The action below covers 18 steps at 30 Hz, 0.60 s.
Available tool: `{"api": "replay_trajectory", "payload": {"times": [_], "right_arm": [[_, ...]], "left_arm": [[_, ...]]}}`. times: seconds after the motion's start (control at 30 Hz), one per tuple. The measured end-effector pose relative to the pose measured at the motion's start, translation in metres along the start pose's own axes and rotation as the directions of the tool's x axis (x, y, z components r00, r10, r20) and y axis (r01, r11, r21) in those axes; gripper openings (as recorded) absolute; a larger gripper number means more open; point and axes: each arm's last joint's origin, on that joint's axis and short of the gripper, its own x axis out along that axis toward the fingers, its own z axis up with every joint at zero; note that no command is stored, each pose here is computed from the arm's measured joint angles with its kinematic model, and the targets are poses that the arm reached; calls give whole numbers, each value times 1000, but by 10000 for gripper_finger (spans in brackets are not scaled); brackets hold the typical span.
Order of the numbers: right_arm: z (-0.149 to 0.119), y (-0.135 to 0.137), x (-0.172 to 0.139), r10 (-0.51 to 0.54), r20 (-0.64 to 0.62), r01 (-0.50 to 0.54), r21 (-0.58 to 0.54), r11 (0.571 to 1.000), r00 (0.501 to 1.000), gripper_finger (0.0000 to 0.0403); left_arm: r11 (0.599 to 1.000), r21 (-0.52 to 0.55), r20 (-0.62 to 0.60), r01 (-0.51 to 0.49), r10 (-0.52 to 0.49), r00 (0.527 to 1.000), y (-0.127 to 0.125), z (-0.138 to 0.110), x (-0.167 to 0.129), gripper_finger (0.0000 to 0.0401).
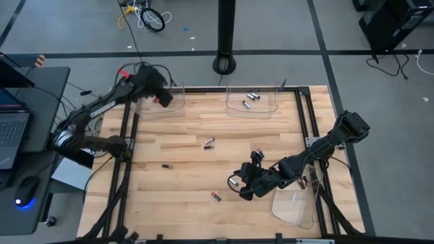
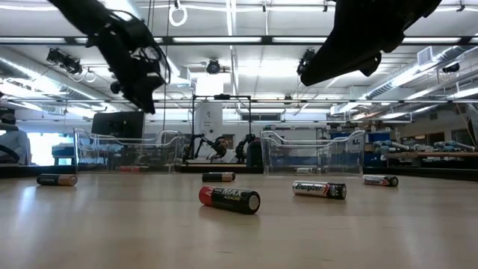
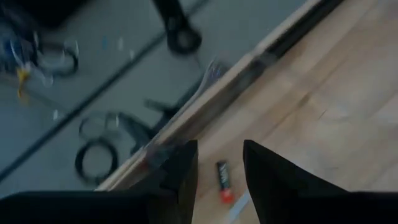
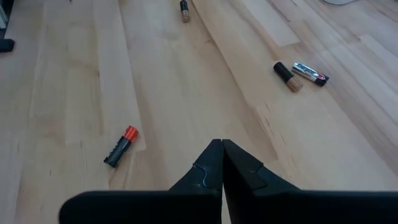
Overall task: Sort batteries
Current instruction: Put the silver battery into the top right transparent bin
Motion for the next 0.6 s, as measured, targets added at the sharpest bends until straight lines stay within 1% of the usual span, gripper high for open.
{"api": "replay_trajectory", "payload": {"times": [0.1,0.17,0.23,0.3,0.37,0.43,0.5,0.6], "right_arm": [[3,-4,3,-15,1,15,11,1000,1000,13],[5,-8,6,-29,2,28,22,999,1000,13],[10,-14,10,-42,8,42,42,998,999,13],[16,-20,15,-55,24,53,61,997,998,13],[24,-28,21,-50,35,48,59,997,998,13],[33,-37,28,-34,47,32,42,999,998,13],[42,-49,36,-14,54,13,20,1000,998,13],[52,-73,47,3,30,-3,1,1000,1000,13]], "left_arm": [[999,-22,151,23,-20,988,-13,-17,-16,135],[998,-9,240,55,-51,969,-24,-31,-23,135],[995,7,322,98,-95,942,-34,-46,-29,135],[989,11,402,150,-142,904,-43,-60,-33,135],[978,24,472,208,-195,860,-52,-74,-34,135],[963,45,542,267,-248,803,-60,-87,-35,135],[945,78,608,319,-298,736,-68,-98,-36,135],[916,126,681,382,-359,638,-77,-112,-36,135]]}}
